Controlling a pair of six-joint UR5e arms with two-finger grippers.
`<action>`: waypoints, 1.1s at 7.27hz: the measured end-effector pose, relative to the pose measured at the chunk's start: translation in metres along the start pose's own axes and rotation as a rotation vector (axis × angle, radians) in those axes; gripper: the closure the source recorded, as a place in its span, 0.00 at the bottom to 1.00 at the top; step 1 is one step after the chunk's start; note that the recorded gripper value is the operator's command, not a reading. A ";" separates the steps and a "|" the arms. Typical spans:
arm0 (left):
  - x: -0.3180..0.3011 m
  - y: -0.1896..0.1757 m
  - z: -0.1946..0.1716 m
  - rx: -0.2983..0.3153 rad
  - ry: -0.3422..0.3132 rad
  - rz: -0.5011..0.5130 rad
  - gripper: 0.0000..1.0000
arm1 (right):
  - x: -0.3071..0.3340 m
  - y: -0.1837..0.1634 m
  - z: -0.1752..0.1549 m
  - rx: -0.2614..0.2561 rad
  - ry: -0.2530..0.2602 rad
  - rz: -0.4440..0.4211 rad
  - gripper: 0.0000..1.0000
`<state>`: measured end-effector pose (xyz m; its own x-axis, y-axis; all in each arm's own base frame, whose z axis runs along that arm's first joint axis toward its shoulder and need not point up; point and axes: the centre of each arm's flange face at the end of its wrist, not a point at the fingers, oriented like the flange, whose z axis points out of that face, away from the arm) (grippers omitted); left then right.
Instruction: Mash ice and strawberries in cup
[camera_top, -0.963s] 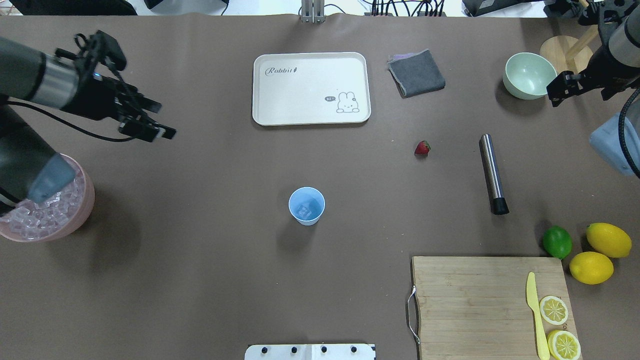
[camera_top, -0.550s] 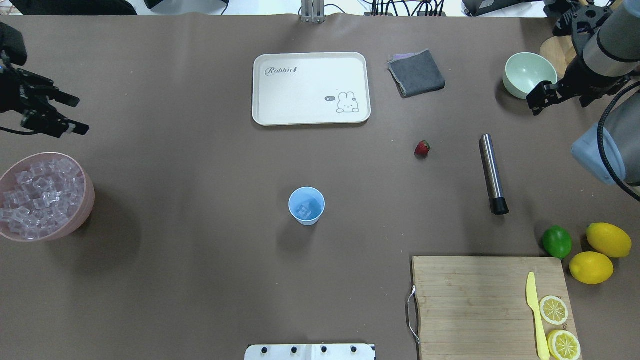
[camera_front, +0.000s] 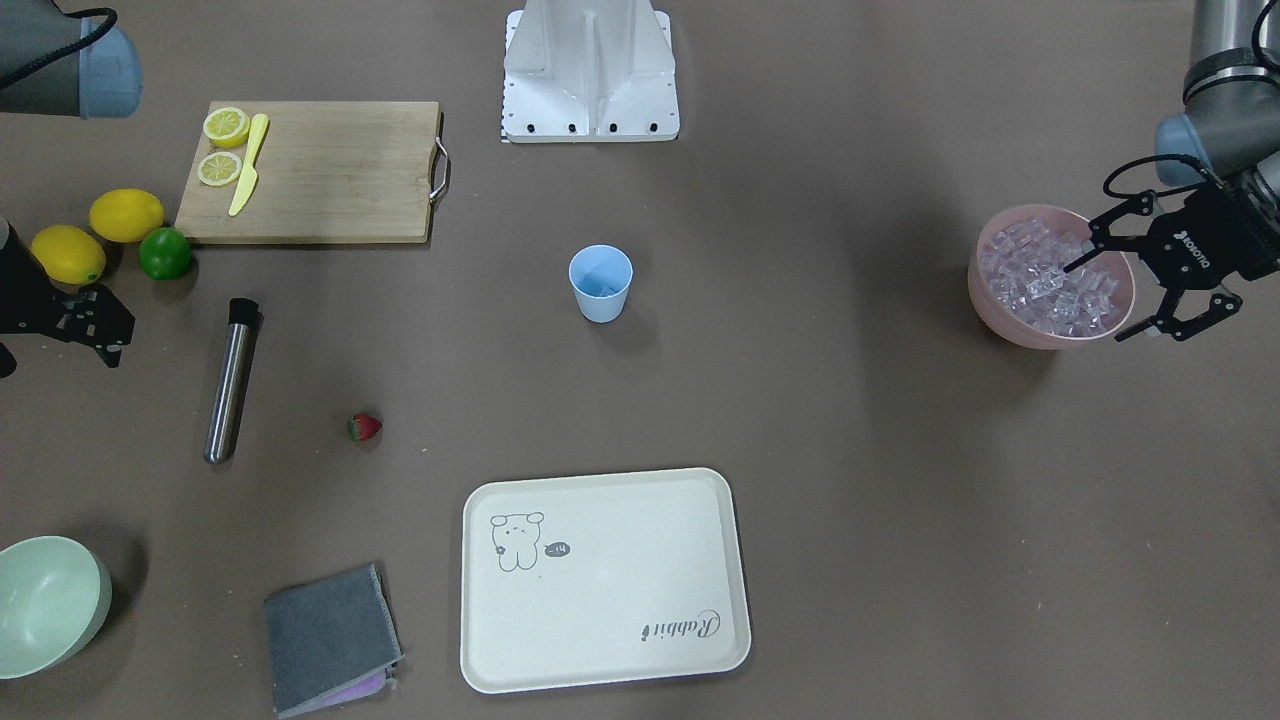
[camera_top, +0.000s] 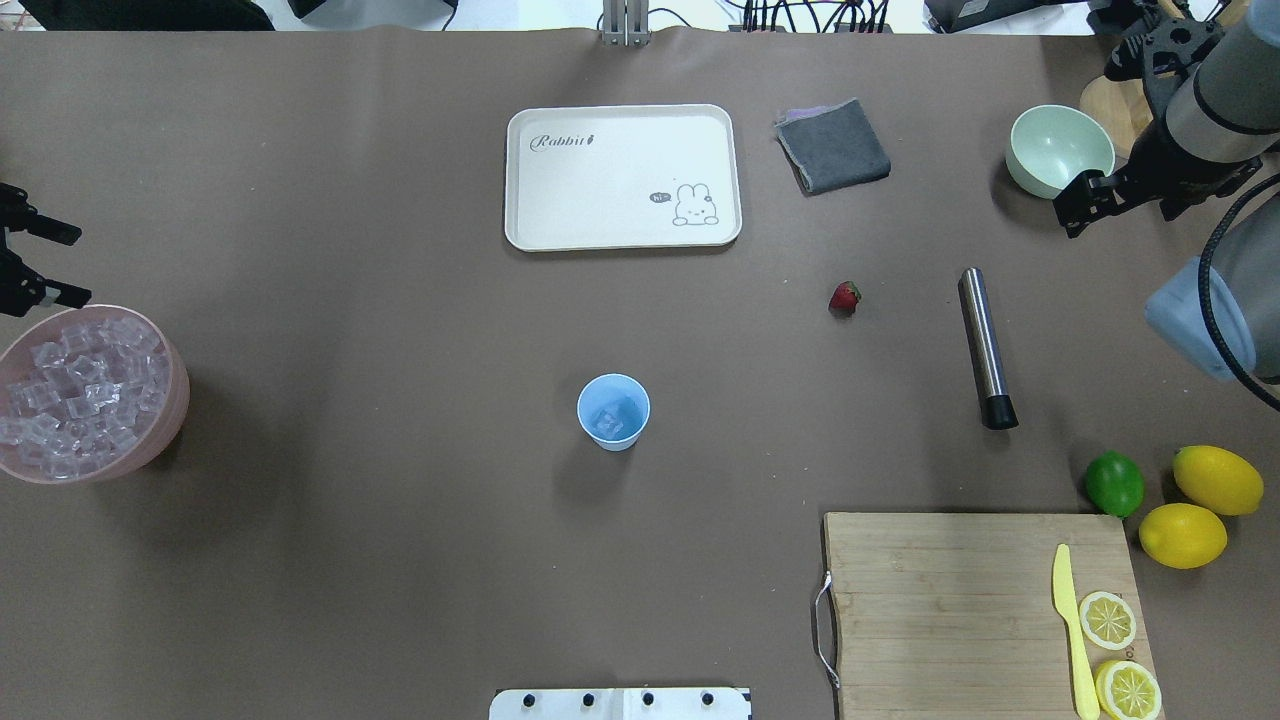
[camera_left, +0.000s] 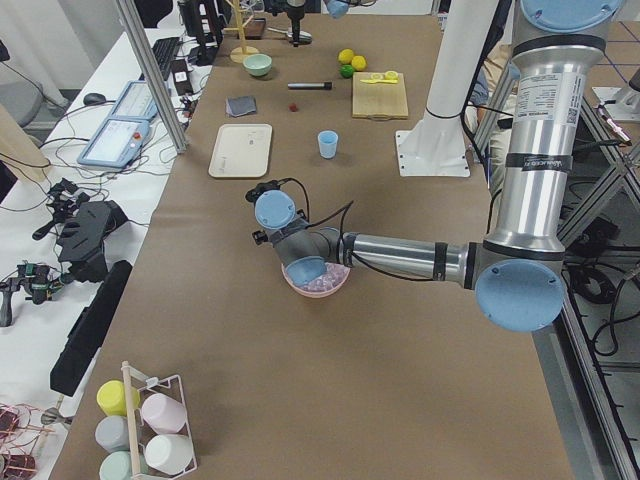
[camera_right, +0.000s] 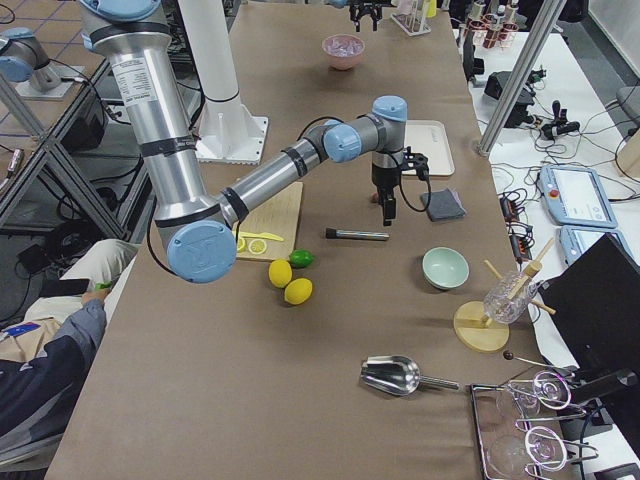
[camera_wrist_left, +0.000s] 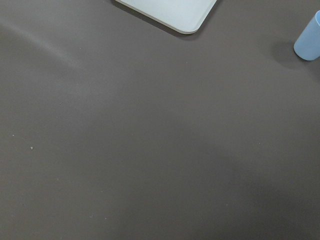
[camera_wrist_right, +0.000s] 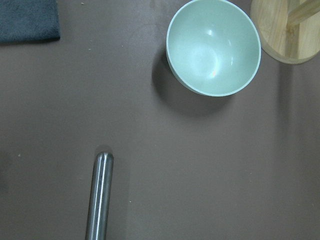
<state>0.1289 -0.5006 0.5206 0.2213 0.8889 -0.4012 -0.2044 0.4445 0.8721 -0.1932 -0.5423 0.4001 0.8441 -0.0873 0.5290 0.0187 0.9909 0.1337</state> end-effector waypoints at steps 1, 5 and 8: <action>0.002 0.013 0.004 -0.015 0.005 0.044 0.07 | 0.002 0.001 0.001 0.000 0.005 0.003 0.00; 0.011 0.056 0.019 -0.074 -0.001 0.175 0.07 | 0.014 0.016 0.001 0.003 0.025 0.067 0.00; 0.025 0.061 0.047 -0.110 0.005 0.213 0.07 | 0.024 0.024 0.008 -0.003 0.048 0.083 0.00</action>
<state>0.1670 -0.4569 0.5768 0.1578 0.9642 -0.2133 -0.3490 0.2565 0.9013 -0.1766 -0.5212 0.4222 0.8674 -0.0001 0.4976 -0.0508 0.9947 0.0889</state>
